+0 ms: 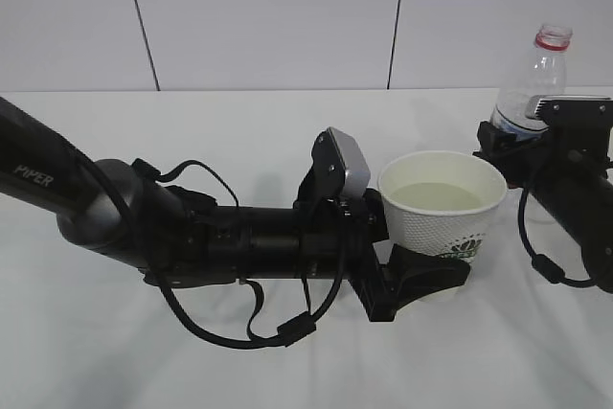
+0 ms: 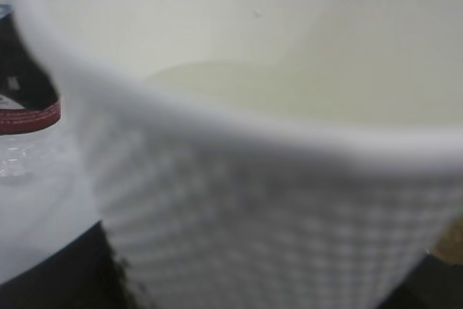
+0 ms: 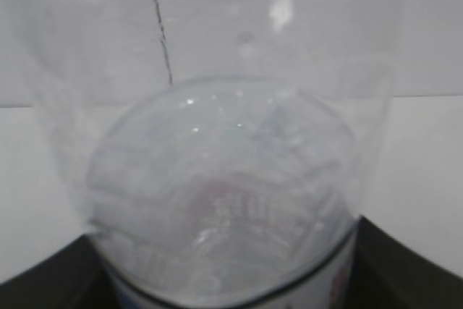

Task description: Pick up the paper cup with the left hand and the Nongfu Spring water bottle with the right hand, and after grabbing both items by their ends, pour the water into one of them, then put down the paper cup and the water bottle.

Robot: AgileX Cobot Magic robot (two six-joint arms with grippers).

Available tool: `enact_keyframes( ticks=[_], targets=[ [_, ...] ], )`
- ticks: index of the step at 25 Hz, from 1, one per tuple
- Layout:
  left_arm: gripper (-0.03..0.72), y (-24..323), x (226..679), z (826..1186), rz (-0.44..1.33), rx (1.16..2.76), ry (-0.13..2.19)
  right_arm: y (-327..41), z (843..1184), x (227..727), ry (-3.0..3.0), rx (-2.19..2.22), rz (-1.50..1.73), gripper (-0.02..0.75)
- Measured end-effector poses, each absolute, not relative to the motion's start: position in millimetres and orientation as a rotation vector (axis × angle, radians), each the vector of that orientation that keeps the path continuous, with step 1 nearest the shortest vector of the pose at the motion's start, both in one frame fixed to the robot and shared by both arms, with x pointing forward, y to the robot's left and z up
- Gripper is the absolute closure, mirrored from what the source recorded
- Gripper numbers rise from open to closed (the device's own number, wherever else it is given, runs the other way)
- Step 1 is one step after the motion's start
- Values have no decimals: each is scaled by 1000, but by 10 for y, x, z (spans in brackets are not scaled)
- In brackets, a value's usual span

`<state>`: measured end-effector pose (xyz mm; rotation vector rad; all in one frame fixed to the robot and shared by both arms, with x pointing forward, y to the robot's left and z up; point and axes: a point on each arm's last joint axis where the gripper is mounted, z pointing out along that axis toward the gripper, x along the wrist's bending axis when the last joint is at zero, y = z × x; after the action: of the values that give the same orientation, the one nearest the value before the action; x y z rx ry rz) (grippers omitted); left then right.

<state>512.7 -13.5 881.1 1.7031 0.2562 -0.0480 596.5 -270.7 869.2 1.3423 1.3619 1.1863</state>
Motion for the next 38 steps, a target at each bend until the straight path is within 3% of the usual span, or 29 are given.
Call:
enact_keyframes(
  ticks=[18,23,38],
  targets=[
    [154,-133,5150,8821,-38,1688,286,-2695,8553,6133,1346,1332,1197,262],
    [154,-133,5150,8821,-38,1688,286,-2695,8553,6133,1346,1332,1197,191],
    [154,-133,5150,8821,-38,1688,286,-2696,8554,6133,1343,1332,1197,118]
  ],
)
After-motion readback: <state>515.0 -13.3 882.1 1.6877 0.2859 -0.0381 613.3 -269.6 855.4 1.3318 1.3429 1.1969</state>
